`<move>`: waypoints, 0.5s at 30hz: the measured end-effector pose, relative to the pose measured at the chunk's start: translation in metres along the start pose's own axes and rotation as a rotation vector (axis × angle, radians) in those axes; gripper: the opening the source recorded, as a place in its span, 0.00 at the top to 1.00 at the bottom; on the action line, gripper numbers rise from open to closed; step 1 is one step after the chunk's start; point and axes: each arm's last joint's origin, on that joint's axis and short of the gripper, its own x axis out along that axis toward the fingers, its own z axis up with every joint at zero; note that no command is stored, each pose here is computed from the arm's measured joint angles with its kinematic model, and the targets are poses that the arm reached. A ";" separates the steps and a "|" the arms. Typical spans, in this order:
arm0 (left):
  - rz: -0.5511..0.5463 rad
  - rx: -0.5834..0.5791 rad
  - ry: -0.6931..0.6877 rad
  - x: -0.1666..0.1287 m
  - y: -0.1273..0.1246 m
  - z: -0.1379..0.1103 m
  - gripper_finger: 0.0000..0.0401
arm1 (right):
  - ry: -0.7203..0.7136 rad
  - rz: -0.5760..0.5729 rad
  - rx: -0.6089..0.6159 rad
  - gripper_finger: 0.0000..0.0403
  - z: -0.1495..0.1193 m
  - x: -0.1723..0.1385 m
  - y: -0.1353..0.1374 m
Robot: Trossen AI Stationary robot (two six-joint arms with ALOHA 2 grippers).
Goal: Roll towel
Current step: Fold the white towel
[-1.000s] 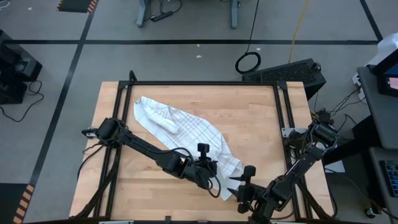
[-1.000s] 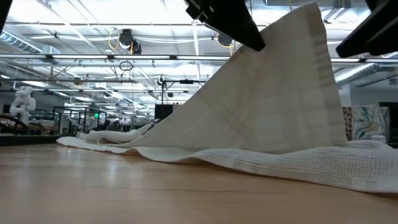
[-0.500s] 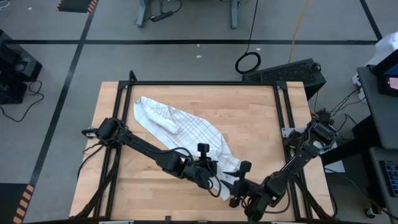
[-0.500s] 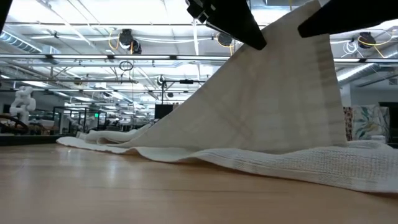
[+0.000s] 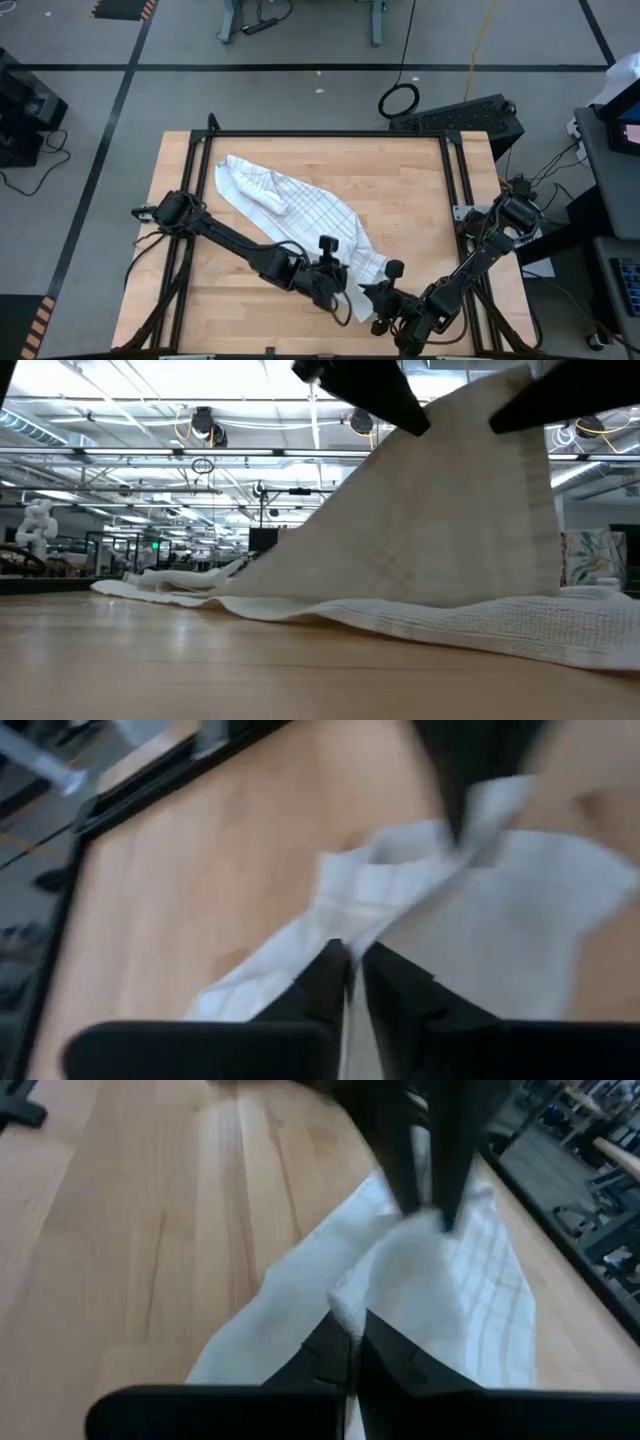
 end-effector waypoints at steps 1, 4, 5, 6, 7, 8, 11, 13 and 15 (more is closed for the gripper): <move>-0.017 0.000 -0.002 -0.003 -0.002 0.001 0.82 | 0.009 0.003 0.001 0.99 -0.002 -0.001 0.000; 0.004 0.021 0.047 -0.016 -0.005 -0.002 0.70 | 0.050 0.024 0.015 0.99 -0.008 -0.006 0.000; 0.060 0.042 0.087 -0.021 -0.004 -0.006 0.66 | 0.066 0.036 0.014 0.99 -0.010 -0.008 0.001; 0.123 0.066 0.135 -0.026 -0.002 -0.010 0.63 | 0.081 0.047 0.010 0.99 -0.012 -0.009 0.001; 0.189 0.087 0.180 -0.031 0.002 -0.014 0.60 | 0.096 0.059 0.011 1.00 -0.013 -0.011 0.002; 0.249 0.105 0.235 -0.034 0.008 -0.020 0.58 | 0.109 0.069 0.013 1.00 -0.015 -0.013 0.002; 0.345 0.048 0.371 -0.037 0.040 -0.036 0.55 | 0.133 0.099 0.004 1.00 -0.018 -0.018 0.004; 0.353 -0.057 0.456 -0.028 0.065 -0.054 0.55 | 0.140 0.114 -0.003 1.00 -0.020 -0.021 0.006; 0.337 -0.170 0.561 -0.015 0.088 -0.079 0.55 | 0.142 0.122 -0.006 1.00 -0.020 -0.023 0.007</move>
